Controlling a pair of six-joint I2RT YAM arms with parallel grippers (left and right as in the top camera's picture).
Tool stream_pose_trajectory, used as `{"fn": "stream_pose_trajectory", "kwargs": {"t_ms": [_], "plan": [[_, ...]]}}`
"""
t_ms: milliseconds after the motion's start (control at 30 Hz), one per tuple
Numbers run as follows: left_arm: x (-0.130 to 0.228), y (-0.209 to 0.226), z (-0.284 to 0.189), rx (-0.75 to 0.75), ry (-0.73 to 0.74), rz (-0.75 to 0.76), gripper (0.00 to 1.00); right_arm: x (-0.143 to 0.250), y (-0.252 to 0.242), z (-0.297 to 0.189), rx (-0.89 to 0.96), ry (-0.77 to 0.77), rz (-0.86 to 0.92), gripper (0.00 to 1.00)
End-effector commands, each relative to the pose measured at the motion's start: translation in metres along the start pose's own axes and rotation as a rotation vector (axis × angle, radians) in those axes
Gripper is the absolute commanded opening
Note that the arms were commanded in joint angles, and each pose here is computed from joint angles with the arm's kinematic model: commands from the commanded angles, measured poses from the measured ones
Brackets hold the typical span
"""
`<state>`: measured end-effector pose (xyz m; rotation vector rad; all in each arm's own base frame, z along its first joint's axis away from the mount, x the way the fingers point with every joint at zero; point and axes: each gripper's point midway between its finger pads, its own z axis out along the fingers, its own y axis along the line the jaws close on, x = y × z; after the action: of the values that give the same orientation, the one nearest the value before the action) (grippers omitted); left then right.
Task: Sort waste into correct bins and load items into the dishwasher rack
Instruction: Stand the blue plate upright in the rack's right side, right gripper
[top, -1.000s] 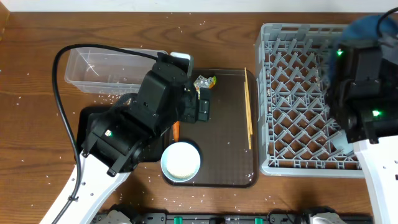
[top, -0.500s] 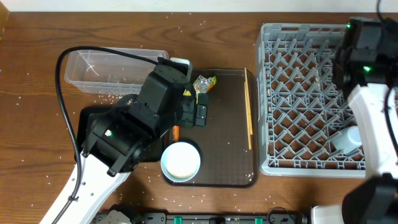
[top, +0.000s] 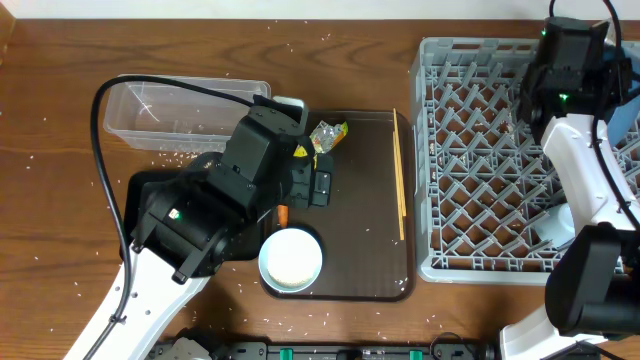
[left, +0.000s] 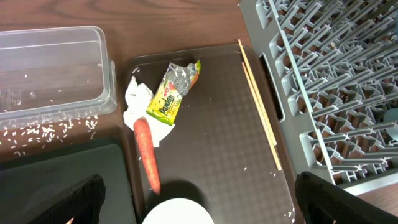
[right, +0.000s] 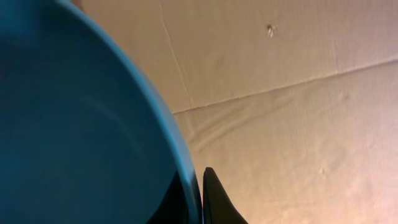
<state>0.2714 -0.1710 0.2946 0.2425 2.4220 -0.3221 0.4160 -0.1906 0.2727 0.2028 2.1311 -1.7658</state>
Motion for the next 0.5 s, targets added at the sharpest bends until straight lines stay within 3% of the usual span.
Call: {"fn": "stream_pose_trajectory", "kwargs": {"t_ms": [0, 467], "plan": [[-0.003, 0.003, -0.005, -0.011, -0.017, 0.008, 0.98, -0.007, -0.001, 0.001, 0.008, -0.015, -0.153, 0.01], [0.0, 0.004, -0.005, -0.015, -0.005, 0.01, 0.98, -0.025, -0.007, -0.001, 0.015, -0.074, -0.236, 0.01]]}}
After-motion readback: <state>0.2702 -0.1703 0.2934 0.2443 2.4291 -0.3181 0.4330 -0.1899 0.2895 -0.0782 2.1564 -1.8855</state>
